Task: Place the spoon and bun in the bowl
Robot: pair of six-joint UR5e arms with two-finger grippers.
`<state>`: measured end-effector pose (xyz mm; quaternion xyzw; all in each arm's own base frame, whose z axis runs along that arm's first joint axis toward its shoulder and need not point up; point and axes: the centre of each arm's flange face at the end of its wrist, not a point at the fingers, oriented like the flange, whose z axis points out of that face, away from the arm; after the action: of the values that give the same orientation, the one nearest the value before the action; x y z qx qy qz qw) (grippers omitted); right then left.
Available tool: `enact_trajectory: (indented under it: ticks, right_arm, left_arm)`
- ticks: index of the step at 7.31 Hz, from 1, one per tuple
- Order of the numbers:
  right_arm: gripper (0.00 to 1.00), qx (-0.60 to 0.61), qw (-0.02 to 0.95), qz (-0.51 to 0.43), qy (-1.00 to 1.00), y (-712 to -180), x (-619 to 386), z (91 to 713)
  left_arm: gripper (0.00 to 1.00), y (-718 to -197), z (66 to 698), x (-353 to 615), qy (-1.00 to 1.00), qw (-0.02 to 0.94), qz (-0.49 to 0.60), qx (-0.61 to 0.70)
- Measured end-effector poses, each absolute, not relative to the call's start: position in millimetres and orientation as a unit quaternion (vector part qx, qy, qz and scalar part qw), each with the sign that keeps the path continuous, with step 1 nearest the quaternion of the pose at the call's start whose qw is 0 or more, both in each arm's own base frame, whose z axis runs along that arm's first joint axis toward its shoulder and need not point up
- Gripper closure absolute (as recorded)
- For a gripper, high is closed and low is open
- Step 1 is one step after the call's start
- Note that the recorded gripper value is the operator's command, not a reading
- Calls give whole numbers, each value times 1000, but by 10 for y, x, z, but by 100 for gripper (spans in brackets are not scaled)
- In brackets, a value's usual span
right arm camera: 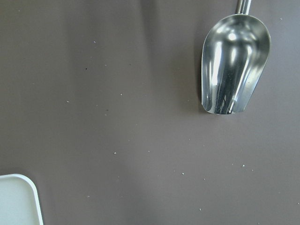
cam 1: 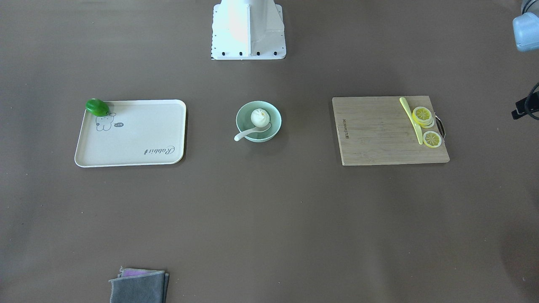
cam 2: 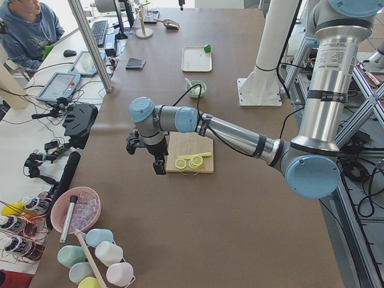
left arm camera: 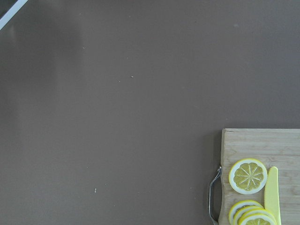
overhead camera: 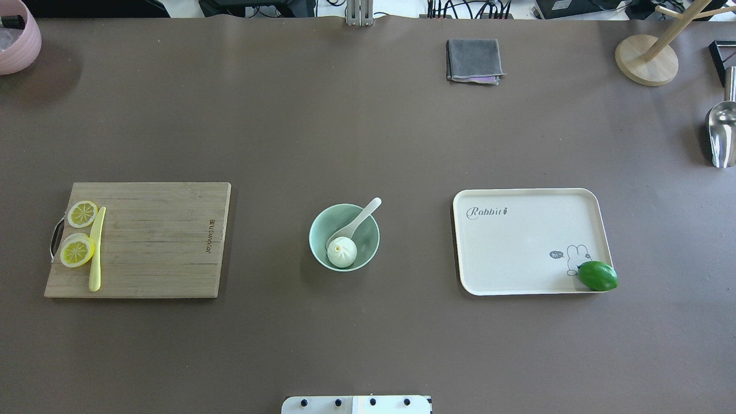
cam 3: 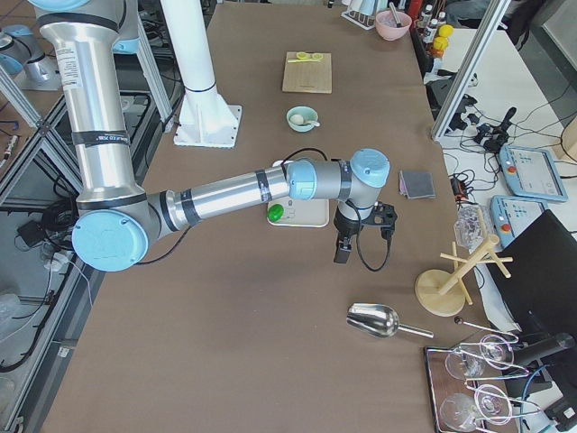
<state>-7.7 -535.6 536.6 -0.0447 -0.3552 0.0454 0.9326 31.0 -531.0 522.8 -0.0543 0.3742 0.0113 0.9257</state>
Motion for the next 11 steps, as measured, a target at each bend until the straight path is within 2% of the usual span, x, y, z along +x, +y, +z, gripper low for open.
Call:
enact_trajectory:
  ticks: [3, 6, 9, 11]
  right_arm:
    - [0, -36, 942, 51, -329, -5315, 28, 5428]
    - [0, -43, 943, 53, -324, -5052, 95, 5813]
    - [0, -16, 944, 41, -326, -4902, 138, 5936]
    - [0, -13, 946, 39, -322, -4912, 149, 5942]
  left_arm:
    - [1, -5266, 5210, 284, 381, 922, 6, -67]
    - [1, -5272, 5235, 123, 383, 923, 7, -44]
    - [1, -5141, 5510, -186, 353, 932, 85, 2]
    - [1, -5164, 5566, -242, 346, 934, 91, 6]
